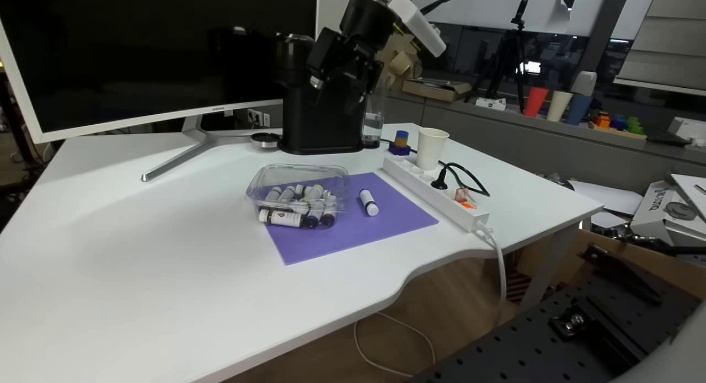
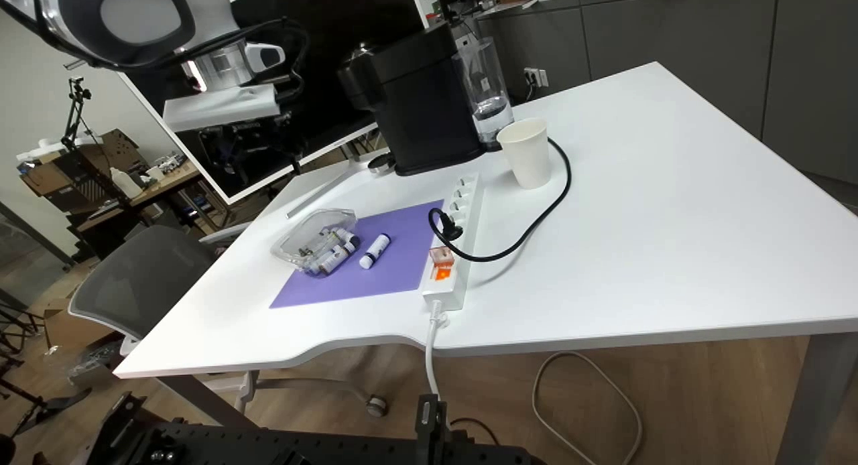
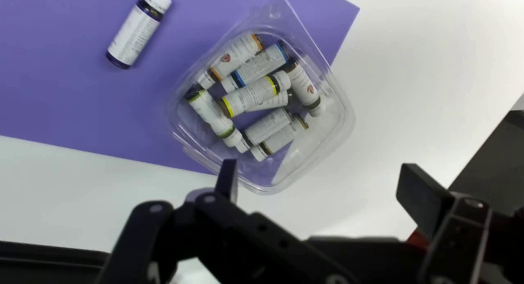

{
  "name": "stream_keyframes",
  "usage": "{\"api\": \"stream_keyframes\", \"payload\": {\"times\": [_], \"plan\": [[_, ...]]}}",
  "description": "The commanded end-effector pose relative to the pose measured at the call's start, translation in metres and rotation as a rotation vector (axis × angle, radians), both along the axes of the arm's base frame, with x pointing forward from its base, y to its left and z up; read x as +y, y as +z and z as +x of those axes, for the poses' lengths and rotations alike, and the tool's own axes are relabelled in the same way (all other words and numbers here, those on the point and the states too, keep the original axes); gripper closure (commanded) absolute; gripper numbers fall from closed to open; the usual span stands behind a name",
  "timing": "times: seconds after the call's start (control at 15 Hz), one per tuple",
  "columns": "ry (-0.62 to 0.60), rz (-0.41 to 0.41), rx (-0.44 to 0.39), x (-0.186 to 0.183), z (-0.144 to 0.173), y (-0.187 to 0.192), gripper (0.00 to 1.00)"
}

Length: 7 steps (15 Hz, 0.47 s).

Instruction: Close the lid on the clear container

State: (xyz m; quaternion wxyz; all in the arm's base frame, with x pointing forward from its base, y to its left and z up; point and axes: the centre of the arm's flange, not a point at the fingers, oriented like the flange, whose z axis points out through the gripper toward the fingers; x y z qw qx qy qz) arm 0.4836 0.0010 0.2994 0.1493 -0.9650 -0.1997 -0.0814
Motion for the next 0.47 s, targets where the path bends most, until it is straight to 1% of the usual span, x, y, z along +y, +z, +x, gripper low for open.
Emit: {"api": "stream_keyframes", "payload": {"times": [0.0, 0.4], "plan": [[-0.168, -0.088, 0.038, -0.007, -0.018, 0.015, 0.0], [-0.409, -0.231, 0.039, -0.02, -0.029, 0.024, 0.0]]}}
